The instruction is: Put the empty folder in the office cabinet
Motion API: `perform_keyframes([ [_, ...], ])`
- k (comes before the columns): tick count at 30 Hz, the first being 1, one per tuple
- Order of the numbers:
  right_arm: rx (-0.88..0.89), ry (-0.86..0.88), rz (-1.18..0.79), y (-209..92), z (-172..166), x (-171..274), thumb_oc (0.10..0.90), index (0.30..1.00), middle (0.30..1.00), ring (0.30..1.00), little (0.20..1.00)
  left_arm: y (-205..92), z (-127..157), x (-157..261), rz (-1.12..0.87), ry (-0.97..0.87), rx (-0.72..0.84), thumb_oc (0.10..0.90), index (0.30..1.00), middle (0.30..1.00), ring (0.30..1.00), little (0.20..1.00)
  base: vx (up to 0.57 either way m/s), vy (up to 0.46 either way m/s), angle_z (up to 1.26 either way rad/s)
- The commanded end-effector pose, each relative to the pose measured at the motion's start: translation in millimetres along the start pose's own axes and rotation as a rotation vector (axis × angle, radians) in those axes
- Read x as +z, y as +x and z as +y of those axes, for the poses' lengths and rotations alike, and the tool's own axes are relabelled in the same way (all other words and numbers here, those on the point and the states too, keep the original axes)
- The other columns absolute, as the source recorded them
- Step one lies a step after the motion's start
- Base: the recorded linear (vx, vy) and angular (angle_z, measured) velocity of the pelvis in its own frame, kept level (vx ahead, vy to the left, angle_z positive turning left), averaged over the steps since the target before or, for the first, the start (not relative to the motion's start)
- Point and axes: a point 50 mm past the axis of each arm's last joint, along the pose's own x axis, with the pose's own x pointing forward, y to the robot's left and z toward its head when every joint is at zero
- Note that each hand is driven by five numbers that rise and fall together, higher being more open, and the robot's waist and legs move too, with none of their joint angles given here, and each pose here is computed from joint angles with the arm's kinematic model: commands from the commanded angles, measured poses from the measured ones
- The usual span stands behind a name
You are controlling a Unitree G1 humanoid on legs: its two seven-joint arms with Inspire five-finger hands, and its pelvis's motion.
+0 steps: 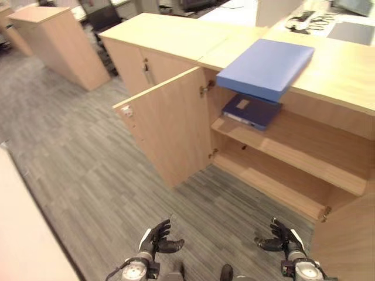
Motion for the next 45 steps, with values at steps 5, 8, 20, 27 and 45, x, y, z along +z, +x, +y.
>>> perform_keyframes([
  [5, 0.064, -0.053, -0.247, 4.4, 9.2, 51.4, 0.800, 0.900, 0.900, 0.900, 0.900, -0.4, 24.5, 13.7, -0.087, -0.004, 0.089, 0.800, 0.900, 0.900, 0.900, 0.900, 0.45, 0.144, -1.22],
  [8, 0.101, -0.038, -0.228, 3.8, 21.6, 45.8, 0.800, 0.900, 0.900, 0.900, 0.900, -4.1, 32.8, -9.4, 0.020, 0.020, 0.129, 0.800, 0.900, 0.900, 0.900, 0.900, 0.48, 0.286, -1.00],
  [20, 0.157, -0.057, -0.208, 5.4, 45.5, 43.2, 0.800, 0.900, 0.900, 0.900, 0.900, -2.2, 55.9, -2.1, 0.033, 0.090, 0.186, 0.800, 0.900, 0.900, 0.900, 0.900, 0.22, 0.202, -0.34],
  [27, 0.129, -0.028, -0.204, 6.0, 41.0, 43.4, 0.800, 0.900, 0.900, 0.900, 0.900, 2.5, 53.4, 13.5, -0.032, 0.092, 0.187, 0.800, 0.900, 0.900, 0.900, 0.900, 0.19, -0.071, -0.03],
  [45, 0.175, -0.052, -0.205, 1.6, 39.8, 41.1, 0.800, 0.900, 0.900, 0.900, 0.900, -2.0, 48.7, 18.2, -0.090, 0.072, 0.175, 0.800, 0.900, 0.900, 0.900, 0.900, 0.07, -0.130, -0.01],
])
